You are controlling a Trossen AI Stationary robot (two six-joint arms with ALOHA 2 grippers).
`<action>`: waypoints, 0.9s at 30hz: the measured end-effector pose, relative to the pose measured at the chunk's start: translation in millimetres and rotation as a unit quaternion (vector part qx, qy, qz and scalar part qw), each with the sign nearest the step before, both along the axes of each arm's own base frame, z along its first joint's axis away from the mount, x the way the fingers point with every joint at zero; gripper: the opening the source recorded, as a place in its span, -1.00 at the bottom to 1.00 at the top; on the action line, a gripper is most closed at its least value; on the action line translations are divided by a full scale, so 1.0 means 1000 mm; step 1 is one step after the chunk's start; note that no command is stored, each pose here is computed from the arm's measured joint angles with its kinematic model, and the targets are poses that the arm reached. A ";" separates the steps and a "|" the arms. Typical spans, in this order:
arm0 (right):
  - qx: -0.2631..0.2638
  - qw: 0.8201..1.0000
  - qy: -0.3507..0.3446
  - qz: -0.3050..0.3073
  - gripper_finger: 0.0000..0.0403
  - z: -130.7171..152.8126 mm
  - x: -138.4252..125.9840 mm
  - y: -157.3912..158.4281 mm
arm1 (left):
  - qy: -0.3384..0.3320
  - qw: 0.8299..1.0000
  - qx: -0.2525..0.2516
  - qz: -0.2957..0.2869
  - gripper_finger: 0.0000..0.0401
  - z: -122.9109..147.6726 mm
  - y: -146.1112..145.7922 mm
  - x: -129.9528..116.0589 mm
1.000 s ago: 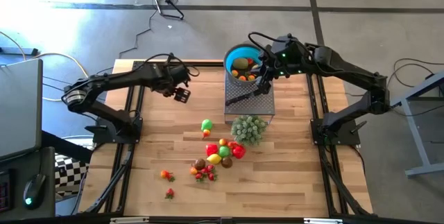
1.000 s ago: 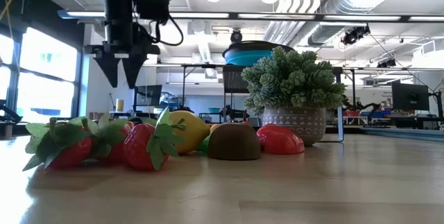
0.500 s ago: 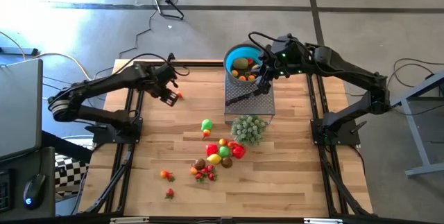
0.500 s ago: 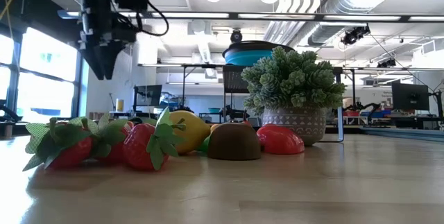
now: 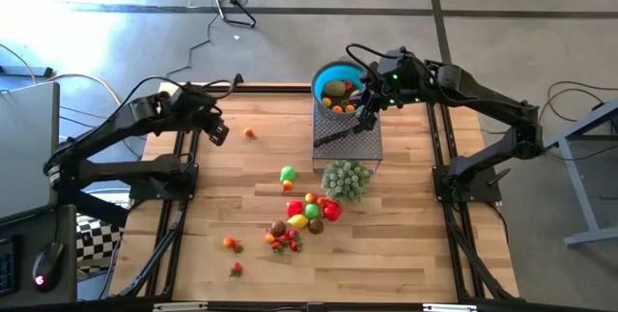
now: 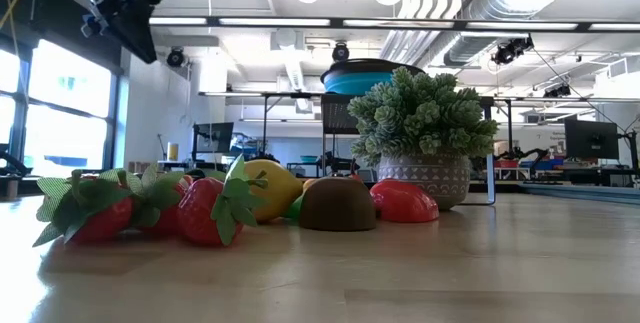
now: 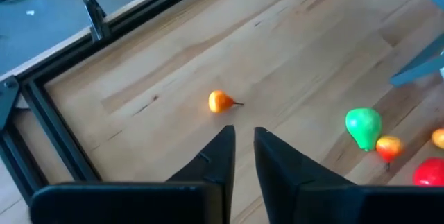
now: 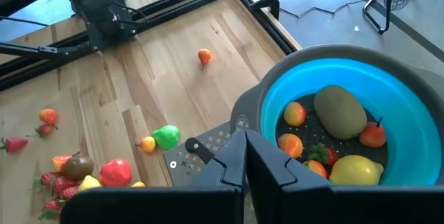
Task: Pick & Place Fruit
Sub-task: Put the orange pear into the blue strainer bowl
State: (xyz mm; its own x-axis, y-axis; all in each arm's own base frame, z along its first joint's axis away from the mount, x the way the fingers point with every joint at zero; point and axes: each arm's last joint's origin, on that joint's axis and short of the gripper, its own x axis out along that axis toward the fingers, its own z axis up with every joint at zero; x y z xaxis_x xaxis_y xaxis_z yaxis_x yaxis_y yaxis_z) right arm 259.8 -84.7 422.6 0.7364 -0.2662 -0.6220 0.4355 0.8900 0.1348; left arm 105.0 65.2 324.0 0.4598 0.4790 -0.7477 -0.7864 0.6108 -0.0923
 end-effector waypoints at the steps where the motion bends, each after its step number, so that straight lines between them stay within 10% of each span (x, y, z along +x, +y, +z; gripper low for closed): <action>1: -0.002 1.000 0.000 0.002 -0.99 0.000 0.000 0.000 | -0.001 1.000 0.000 0.001 -0.78 0.000 0.000 0.000; 16: -0.009 1.000 -0.008 0.005 -0.99 0.002 0.001 0.000 | 0.017 1.000 -0.001 0.011 -0.75 -0.006 0.010 0.016; 27: -0.008 1.000 -0.008 0.006 -0.99 0.002 0.001 0.000 | 0.084 0.996 -0.016 0.020 0.07 -0.023 0.024 0.039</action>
